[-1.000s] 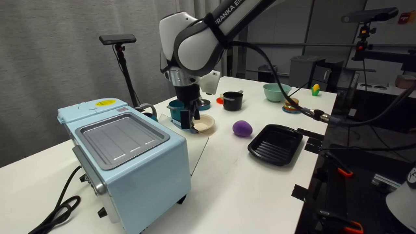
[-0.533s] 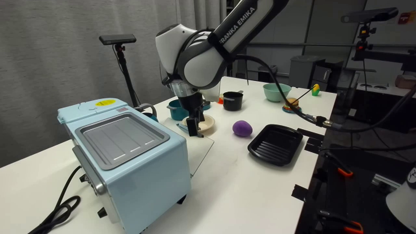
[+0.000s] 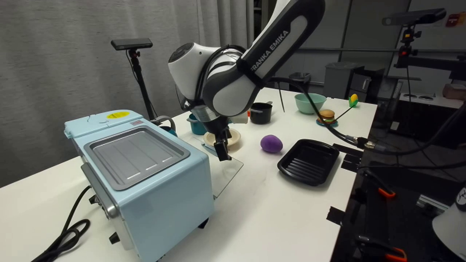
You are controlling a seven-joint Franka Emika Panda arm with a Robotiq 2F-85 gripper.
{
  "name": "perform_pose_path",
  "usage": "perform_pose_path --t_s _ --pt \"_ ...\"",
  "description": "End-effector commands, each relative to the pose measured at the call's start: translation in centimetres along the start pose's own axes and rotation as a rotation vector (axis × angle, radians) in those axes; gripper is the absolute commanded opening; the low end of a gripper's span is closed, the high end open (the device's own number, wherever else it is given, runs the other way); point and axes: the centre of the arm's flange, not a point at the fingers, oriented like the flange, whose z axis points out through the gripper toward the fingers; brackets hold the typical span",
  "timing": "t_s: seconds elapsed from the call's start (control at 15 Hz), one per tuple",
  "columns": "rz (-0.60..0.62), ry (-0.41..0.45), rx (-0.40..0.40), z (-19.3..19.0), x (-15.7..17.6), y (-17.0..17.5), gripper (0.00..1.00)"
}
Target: Open and close the oven
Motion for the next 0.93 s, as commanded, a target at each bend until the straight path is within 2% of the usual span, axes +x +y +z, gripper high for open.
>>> perform_pose_path --t_s 0.0,0.47,0.87 --pt "-0.037 -0.028 -0.069 1.3 1.9 -3.3 1.0" --pt "-0.089 -0.044 -0.165 2.9 4.1 -6.9 1.0" --pt "-0.095 -0.005 -0.129 1.2 3.4 -6.8 1.0"
